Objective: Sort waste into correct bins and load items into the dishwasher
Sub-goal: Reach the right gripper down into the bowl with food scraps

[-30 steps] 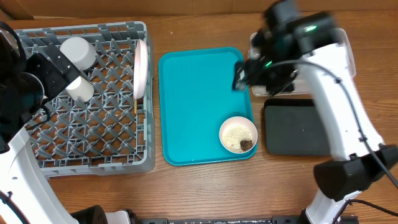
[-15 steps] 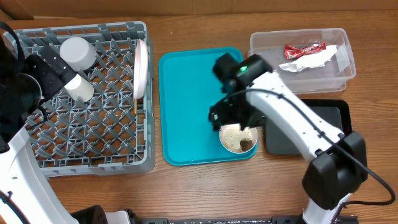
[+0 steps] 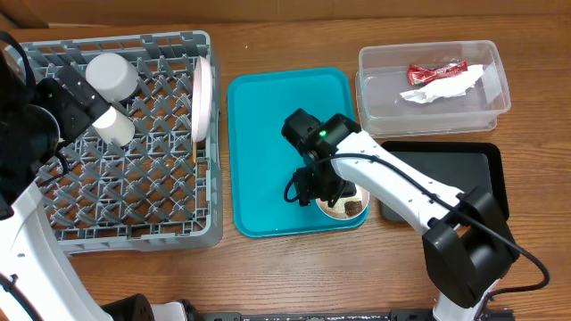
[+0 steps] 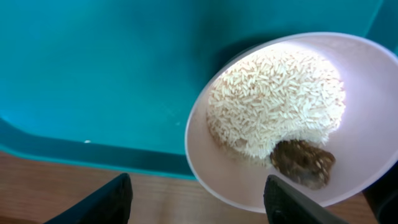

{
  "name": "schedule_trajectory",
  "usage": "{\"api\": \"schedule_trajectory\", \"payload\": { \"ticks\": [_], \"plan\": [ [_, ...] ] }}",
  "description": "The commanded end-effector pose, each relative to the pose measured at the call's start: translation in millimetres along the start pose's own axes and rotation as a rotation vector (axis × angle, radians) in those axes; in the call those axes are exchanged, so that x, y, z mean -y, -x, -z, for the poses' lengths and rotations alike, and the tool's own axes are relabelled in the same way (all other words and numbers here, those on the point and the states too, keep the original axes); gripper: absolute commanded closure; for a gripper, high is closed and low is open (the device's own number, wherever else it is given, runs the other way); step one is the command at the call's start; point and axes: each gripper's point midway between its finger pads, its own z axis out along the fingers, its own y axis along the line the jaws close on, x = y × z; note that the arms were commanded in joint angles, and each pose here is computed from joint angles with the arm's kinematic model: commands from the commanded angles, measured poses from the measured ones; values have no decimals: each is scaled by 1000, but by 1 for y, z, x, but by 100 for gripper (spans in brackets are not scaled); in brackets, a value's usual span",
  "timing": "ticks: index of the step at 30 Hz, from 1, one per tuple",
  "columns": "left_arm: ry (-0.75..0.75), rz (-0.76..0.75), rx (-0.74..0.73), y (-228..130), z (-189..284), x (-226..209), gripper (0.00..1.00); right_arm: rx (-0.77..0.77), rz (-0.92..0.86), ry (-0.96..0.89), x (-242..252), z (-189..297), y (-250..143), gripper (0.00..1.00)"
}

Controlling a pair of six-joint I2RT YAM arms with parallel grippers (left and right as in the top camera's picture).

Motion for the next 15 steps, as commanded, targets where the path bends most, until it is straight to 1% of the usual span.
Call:
{"api": "schedule_trajectory", "payload": {
  "ticks": [1,3,4,5,6,10,12,13,15],
  "plan": [
    [-1,7,-1,1,0,0,0,33,117,1,2,-6,1,33],
    [-1,7,-1,1,0,0,0,31,140,-1,3,-13,-1,40],
    [-1,7,-1,1,0,0,0,30,140,0,4,-16,-2,48],
    [-1,7,-1,1,0,0,0,32,140,0,4,-19,-2,51],
    [-1,7,-1,1,0,0,0,36,140,2,4,-21,-1,52],
    [-1,7,-1,1,0,0,0,69,151,50,-8,-21,6,76],
    [-1,7,-1,1,0,0,0,72,162,55,-12,-21,5,83],
    [-1,6,-1,1,0,0,0,75,172,56,-16,-21,4,89],
    [-1,7,-1,1,0,0,0,84,193,61,-23,-21,3,94]
  ]
}}
